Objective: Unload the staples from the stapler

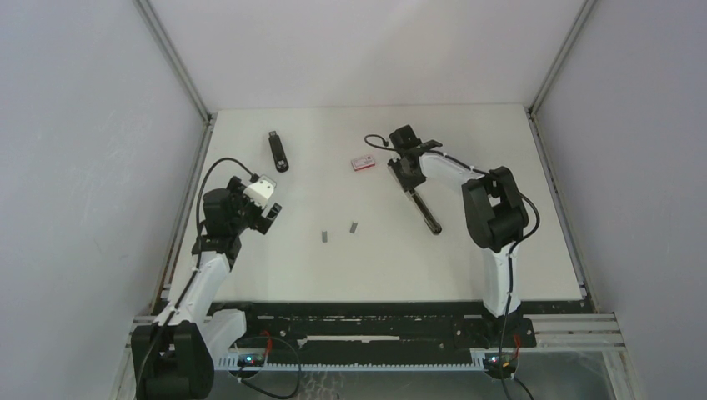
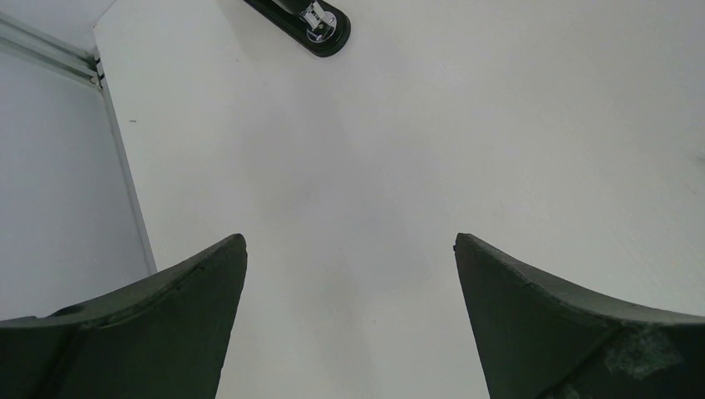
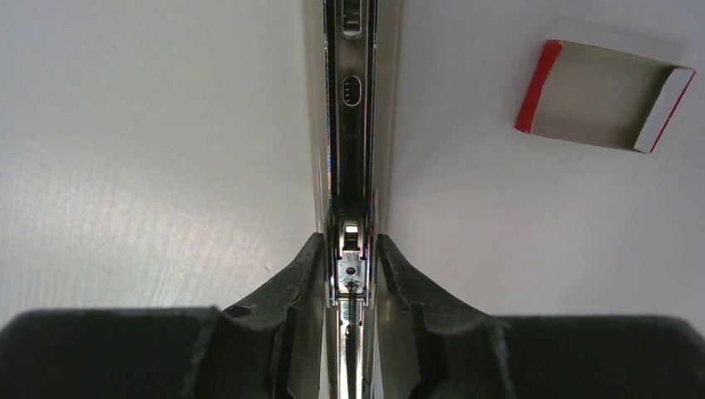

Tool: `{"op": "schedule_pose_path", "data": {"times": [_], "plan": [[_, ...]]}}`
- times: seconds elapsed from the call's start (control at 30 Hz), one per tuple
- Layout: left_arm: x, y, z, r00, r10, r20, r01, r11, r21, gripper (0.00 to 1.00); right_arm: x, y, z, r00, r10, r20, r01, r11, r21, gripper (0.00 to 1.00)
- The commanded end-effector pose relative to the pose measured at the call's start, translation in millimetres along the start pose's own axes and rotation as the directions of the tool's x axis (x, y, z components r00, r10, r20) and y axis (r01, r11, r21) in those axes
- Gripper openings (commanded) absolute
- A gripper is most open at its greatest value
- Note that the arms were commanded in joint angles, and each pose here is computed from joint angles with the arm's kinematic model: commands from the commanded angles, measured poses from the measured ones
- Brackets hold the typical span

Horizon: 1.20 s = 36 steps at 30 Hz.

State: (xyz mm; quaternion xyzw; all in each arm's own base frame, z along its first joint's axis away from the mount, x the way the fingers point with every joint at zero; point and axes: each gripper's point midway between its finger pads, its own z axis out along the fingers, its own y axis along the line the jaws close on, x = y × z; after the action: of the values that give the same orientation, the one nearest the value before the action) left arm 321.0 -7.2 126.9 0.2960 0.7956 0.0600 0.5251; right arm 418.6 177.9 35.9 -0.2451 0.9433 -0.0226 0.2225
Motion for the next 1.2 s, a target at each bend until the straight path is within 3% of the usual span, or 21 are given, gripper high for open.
{"op": "schedule_pose_path", "data": {"times": [0.0, 0.63, 1.17], "plan": [[-1.0, 0.1, 1.8, 1.000, -0.019, 0.023, 0.019, 1.000, -0.007, 1.00, -39.8, -17.4, -21.8, 0.985, 0.125, 0.114, -0.130, 0.991, 0.033, 0.00], [4.5, 1.0, 5.0, 1.000, -0.018, 0.000, 0.018, 1.000, -0.009, 1.00, -106.2, -46.5, -1.7, 0.925, 0.321, 0.204, -0.335, 0.942, 0.034, 0.00], [5.3, -1.1, 7.0, 1.000, -0.017, 0.000, 0.017, 1.000, 0.002, 1.00, -91.0, -103.6, -31.2, 0.904, 0.327, 0.275, -0.363, 0.928, 0.088, 0.00]]}}
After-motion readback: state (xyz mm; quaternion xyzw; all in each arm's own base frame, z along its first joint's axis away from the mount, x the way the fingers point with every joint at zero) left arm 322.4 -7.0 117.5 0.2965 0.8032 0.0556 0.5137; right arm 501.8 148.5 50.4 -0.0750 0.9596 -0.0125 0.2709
